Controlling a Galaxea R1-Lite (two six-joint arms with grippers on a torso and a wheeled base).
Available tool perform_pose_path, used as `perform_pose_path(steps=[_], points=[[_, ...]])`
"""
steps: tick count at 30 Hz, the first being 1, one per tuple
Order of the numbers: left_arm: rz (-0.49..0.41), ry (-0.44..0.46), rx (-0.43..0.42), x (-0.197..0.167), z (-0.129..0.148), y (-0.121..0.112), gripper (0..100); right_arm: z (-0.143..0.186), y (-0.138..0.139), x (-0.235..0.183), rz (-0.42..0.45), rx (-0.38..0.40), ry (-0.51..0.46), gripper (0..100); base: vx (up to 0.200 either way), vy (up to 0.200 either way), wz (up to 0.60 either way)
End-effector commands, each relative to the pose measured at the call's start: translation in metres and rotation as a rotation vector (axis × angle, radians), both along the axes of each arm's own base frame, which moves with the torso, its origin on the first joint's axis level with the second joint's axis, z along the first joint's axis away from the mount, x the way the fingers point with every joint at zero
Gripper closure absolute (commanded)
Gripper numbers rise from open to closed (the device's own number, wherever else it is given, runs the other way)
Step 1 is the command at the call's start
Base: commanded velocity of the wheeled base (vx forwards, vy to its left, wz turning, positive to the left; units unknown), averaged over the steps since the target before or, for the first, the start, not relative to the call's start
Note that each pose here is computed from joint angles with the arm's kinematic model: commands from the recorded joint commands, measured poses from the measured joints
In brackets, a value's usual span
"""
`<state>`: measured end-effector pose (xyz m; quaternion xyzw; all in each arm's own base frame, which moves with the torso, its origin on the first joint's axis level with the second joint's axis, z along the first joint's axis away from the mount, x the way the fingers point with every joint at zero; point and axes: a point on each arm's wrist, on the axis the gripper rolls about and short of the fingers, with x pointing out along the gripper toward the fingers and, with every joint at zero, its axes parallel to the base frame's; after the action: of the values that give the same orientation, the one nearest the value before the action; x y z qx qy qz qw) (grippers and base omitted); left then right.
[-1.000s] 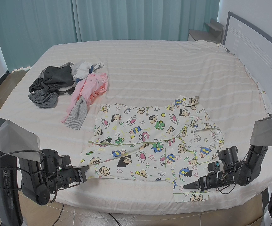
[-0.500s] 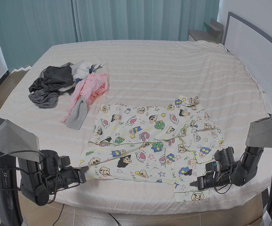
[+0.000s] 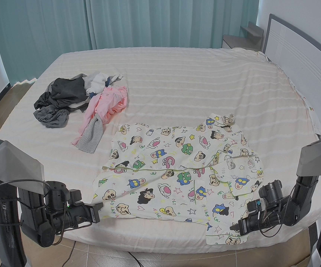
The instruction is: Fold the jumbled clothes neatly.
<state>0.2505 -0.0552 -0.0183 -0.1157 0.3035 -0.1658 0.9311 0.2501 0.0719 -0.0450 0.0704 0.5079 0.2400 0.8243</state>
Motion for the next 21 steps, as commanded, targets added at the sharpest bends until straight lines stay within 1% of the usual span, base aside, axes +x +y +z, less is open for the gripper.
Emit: perform_pose_path(steps=[1,4,8,13,14,16,19,21], points=[[-0.029,0.016,0.014,-0.011,0.001,-0.003,100,0.005,-0.002,-0.011,0.014,-0.004,0.006,100,0.000,0.000,0.00],[-0.041,0.039,0.024,-0.018,0.000,-0.004,100,0.010,-0.004,-0.015,0.014,0.000,-0.001,100,0.000,0.000,0.00],[-0.049,0.065,0.038,-0.025,-0.002,-0.003,100,0.011,-0.004,-0.025,0.026,-0.006,0.023,100,0.000,0.000,0.00],[-0.023,0.084,0.061,-0.026,-0.007,-0.001,100,0.009,-0.004,-0.034,0.046,-0.017,0.045,100,0.000,0.000,0.00],[-0.009,0.100,0.079,-0.027,-0.011,-0.001,100,0.009,-0.003,-0.037,0.062,-0.012,0.052,100,0.000,0.000,0.00],[-0.011,0.127,0.086,-0.030,-0.015,-0.001,100,0.011,-0.003,-0.039,0.069,-0.008,0.053,100,0.000,0.000,0.00],[-0.020,0.135,0.081,-0.032,-0.015,-0.002,100,0.016,-0.003,-0.041,0.074,0.006,0.040,100,0.000,0.000,0.00],[-0.018,0.126,0.074,-0.030,-0.014,-0.002,100,0.020,-0.003,-0.041,0.079,0.029,0.028,100,0.000,0.000,0.00]])
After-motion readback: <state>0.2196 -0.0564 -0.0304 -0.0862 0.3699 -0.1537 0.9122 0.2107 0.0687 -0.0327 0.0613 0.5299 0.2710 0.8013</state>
